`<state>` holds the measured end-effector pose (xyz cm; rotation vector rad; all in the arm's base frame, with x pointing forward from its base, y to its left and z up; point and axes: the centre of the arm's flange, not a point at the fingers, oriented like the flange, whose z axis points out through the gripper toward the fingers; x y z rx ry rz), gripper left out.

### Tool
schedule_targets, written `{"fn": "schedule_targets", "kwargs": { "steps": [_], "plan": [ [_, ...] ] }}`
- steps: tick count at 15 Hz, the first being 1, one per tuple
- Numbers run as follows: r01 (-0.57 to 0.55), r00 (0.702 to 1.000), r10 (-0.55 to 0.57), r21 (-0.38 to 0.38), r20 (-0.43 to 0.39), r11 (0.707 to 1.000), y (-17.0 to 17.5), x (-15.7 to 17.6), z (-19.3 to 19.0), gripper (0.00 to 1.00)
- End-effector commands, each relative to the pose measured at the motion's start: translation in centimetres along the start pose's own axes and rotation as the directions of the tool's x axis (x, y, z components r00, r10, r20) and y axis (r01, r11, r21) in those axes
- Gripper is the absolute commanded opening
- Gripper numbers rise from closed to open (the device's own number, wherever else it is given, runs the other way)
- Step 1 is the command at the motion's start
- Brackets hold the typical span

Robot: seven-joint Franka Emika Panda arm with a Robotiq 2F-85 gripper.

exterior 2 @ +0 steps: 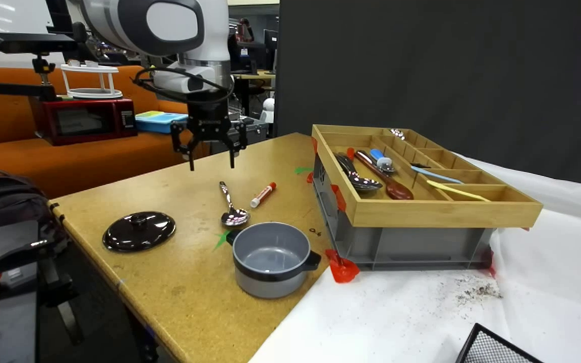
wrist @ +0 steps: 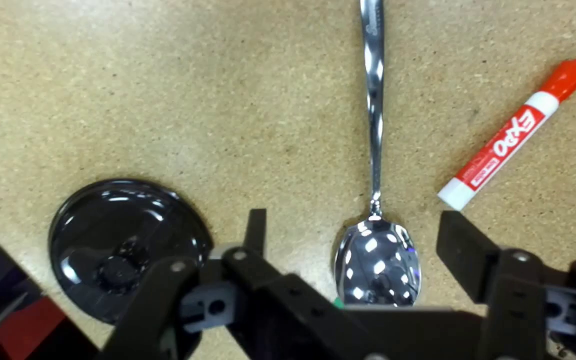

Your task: Remove the spoon from the crate and put it on the table

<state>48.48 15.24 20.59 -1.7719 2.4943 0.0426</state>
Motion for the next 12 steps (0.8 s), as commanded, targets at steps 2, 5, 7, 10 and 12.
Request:
{"fn": "schedule_targets", "kwargs": {
  "steps": [2,5,7,10,12],
  "plan": [
    [0.004,0.998,-0.01,-0.086,-0.064,0.996,2.8,0.7,-6.6,1.0],
    [-0.006,0.996,-0.005,-0.114,-0.088,0.994,4.4,0.3,-10.9,1.0],
    [-0.009,0.997,0.001,-0.097,-0.079,0.995,6.1,0.3,-13.7,1.0],
    [-0.018,0.998,0.015,-0.056,-0.068,0.998,8.7,-0.2,-16.5,1.0],
    [-0.028,0.998,0.026,-0.022,-0.057,0.999,8.7,-0.3,-17.5,1.0]
  ]
}}
